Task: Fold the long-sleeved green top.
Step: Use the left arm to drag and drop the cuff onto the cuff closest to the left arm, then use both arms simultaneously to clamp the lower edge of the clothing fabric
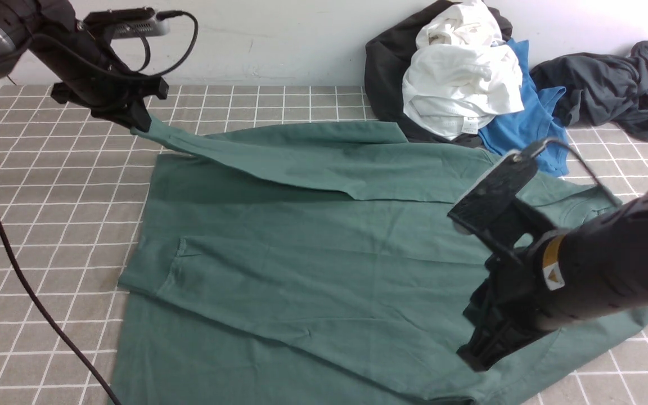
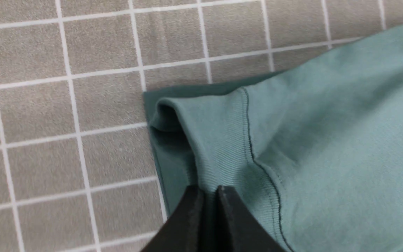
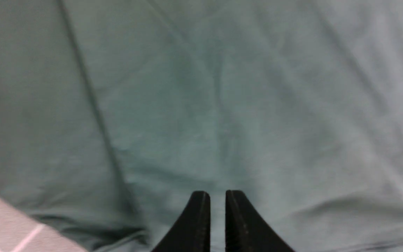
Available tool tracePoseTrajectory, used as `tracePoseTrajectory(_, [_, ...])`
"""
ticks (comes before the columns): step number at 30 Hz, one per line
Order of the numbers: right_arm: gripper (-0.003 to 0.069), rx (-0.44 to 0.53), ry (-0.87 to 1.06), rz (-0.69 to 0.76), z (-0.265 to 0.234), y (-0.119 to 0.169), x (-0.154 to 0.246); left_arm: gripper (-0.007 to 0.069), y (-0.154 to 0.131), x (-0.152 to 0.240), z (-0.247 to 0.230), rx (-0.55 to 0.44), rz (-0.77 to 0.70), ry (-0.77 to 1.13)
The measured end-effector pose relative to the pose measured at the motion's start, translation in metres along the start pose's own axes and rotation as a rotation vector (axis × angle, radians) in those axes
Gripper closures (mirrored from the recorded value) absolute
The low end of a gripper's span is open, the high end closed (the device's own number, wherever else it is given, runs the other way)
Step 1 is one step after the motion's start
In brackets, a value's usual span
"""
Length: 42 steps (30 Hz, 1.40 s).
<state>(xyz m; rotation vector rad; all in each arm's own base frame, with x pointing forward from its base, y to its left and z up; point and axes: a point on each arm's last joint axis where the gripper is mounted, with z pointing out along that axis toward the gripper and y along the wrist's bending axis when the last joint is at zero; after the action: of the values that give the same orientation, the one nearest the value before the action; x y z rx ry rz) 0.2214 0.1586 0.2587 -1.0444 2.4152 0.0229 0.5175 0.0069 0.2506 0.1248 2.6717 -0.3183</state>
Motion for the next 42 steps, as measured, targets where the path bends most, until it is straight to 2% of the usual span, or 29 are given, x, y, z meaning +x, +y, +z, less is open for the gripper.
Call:
tracePoseTrajectory(2, [0.0596, 0.076, -0.006, -0.001, -0.005, -0.008, 0.001, 0.061, -0.011, 0.005, -0.012, -0.018, 0.011, 0.017])
tracePoseTrajectory(4, [0.0596, 0.102, -0.004, 0.001, -0.007, -0.011, 0.002, 0.061, -0.017, 0.008, -0.016, -0.027, 0.018, 0.027])
tracePoseTrajectory(5, [0.0596, 0.142, 0.008, 0.013, -0.008, -0.017, 0.004, 0.061, -0.029, 0.016, -0.026, -0.045, 0.042, 0.055])
tracePoseTrajectory(8, [0.0596, 0.179, 0.025, 0.051, -0.009, -0.026, 0.007, 0.061, -0.045, 0.03, -0.045, -0.053, 0.071, 0.085])
tracePoseTrajectory(11, [0.0596, 0.207, 0.038, 0.114, -0.008, -0.041, 0.012, 0.061, -0.069, 0.064, -0.067, -0.039, 0.093, 0.153])
tracePoseTrajectory(15, [0.0596, 0.19, 0.044, 0.19, -0.008, -0.047, 0.015, 0.061, -0.084, 0.105, -0.069, -0.033, 0.119, 0.261])
tracePoseTrajectory(18, [0.0596, 0.133, 0.036, 0.227, -0.009, -0.042, 0.015, 0.061, -0.09, 0.14, -0.045, -0.065, 0.166, 0.386])
tracePoseTrajectory(22, [0.0596, 0.084, 0.022, 0.214, -0.012, -0.038, 0.014, 0.0597, -0.089, 0.153, -0.033, -0.138, 0.225, 0.418])
tracePoseTrajectory(24, [0.0596, 0.05, 0.009, 0.2, -0.014, -0.035, 0.014, 0.0557, -0.087, 0.156, -0.034, -0.193, 0.247, 0.436])
tracePoseTrajectory(27, [0.0596, 0.022, -0.005, 0.184, -0.017, -0.032, 0.013, 0.0461, -0.089, 0.157, -0.046, -0.22, 0.242, 0.433])
tracePoseTrajectory(28, [0.0596, 0.021, -0.007, 0.181, -0.017, -0.032, 0.013, 0.0444, -0.089, 0.158, -0.048, -0.222, 0.242, 0.43])
tracePoseTrajectory(30, [0.0596, 0.006, -0.013, 0.176, -0.018, -0.031, 0.012, 0.0338, -0.095, 0.16, -0.071, -0.227, 0.245, 0.382])
tracePoseTrajectory(35, [0.0596, -0.039, -0.008, 0.188, -0.018, -0.027, 0.013, 0.0211, -0.108, 0.192, -0.111, -0.212, 0.294, 0.329])
tracePoseTrajectory(36, [0.0596, -0.055, -0.007, 0.19, -0.018, -0.025, 0.013, 0.0197, -0.112, 0.2, -0.113, -0.203, 0.328, 0.333])
tracePoseTrajectory(39, [0.0596, -0.113, -0.01, 0.181, -0.018, -0.02, 0.012, 0.0158, -0.128, 0.252, -0.104, -0.127, 0.573, 0.398])
tracePoseTrajectory(41, [0.0596, -0.149, -0.019, 0.177, -0.019, -0.017, 0.011, 0.0141, -0.138, 0.286, -0.088, -0.056, 0.79, 0.452])
tracePoseTrajectory(42, [0.0596, -0.161, -0.024, 0.174, -0.019, -0.016, 0.01, 0.0137, -0.138, 0.299, -0.081, -0.035, 0.845, 0.478])
